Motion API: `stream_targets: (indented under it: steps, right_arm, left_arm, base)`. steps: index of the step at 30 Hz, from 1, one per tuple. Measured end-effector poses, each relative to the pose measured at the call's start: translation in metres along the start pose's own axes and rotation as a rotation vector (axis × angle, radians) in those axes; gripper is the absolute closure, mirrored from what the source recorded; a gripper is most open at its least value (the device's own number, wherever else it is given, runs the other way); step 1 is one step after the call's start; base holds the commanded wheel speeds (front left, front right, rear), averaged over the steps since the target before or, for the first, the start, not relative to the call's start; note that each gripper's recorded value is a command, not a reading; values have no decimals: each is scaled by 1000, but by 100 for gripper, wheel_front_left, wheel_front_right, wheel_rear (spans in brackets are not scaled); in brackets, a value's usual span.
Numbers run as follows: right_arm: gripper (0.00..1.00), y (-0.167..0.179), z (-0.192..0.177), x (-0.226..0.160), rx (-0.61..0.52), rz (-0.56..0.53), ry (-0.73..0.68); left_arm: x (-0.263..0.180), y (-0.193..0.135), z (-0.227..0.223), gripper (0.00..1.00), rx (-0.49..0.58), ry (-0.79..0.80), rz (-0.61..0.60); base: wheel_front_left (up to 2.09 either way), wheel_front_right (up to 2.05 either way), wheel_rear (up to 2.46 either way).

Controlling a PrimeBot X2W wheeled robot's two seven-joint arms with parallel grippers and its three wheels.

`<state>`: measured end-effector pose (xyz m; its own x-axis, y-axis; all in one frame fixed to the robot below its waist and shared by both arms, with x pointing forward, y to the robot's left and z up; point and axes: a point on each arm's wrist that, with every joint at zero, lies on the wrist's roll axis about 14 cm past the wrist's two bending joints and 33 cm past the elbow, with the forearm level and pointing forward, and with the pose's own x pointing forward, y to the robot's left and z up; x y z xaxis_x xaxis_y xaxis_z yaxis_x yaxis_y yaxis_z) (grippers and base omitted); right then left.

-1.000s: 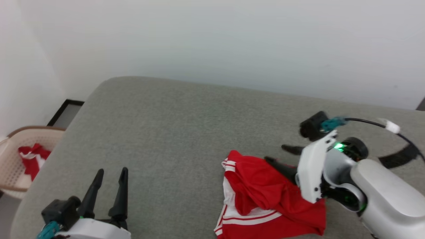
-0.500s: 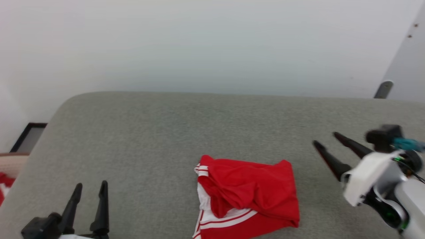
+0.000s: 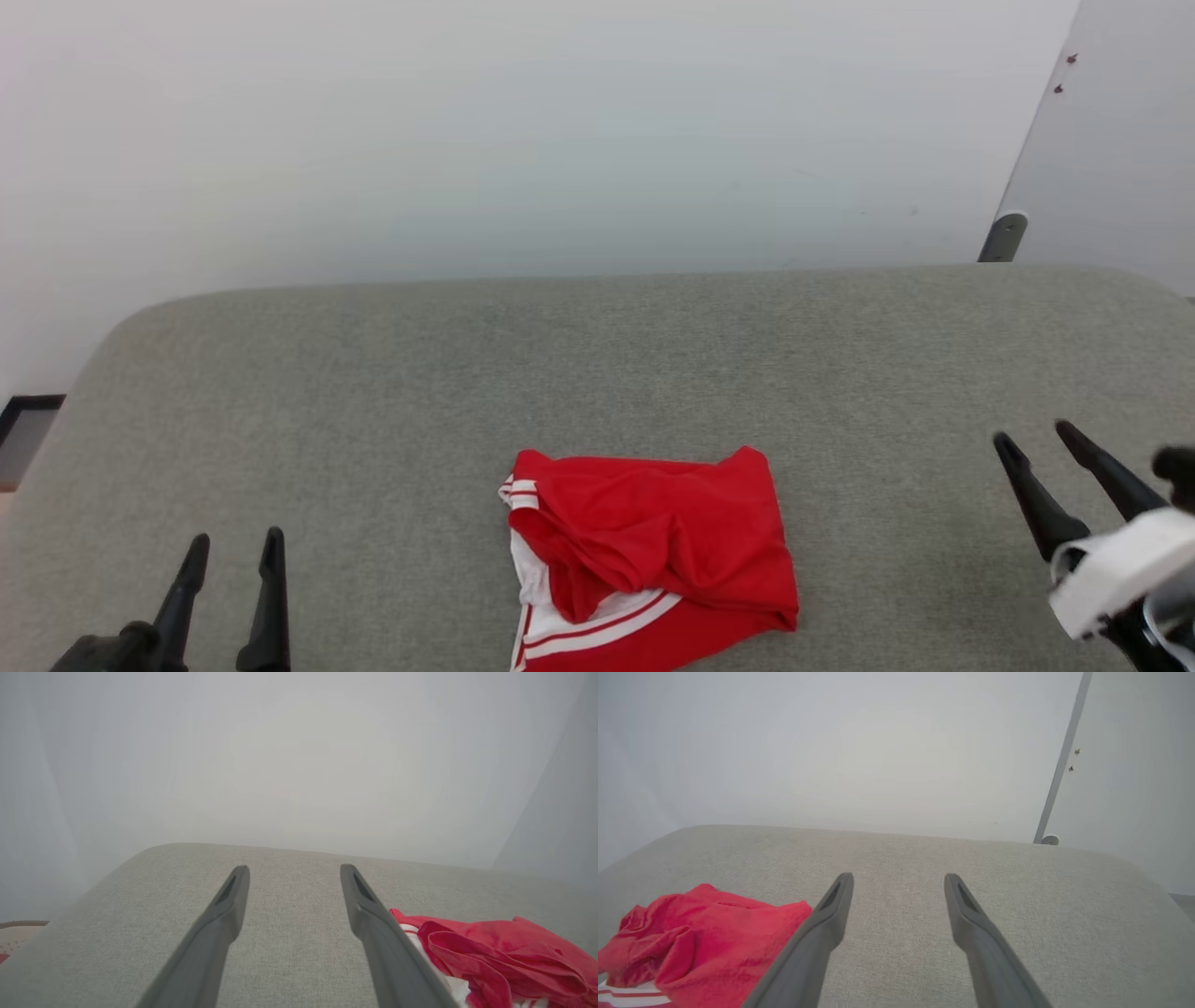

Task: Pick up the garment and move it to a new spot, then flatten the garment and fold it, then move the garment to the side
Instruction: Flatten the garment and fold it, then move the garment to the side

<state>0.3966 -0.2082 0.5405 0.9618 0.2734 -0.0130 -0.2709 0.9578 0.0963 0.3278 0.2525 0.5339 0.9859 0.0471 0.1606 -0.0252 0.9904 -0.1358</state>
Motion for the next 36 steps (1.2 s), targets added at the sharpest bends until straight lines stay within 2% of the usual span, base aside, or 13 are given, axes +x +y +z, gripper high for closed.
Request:
stream_targets:
  steps: [13, 24, 36]
  right_arm:
    - [0, -18, -20, -35, 70, -111, -21]
    - [0, -12, -24, -38, 86, -113, -11]
    - [0, 12, -29, -23, 84, -52, 22]
  left_arm:
    - [0, 2, 4, 0, 30, -14, 5]
    - [-2, 4, 1, 0, 42, -2, 6]
    - [-4, 6, 5, 0, 62, -12, 8]
  base:
    - [0, 0, 0]
    - [0, 0, 0]
    - [0, 0, 0]
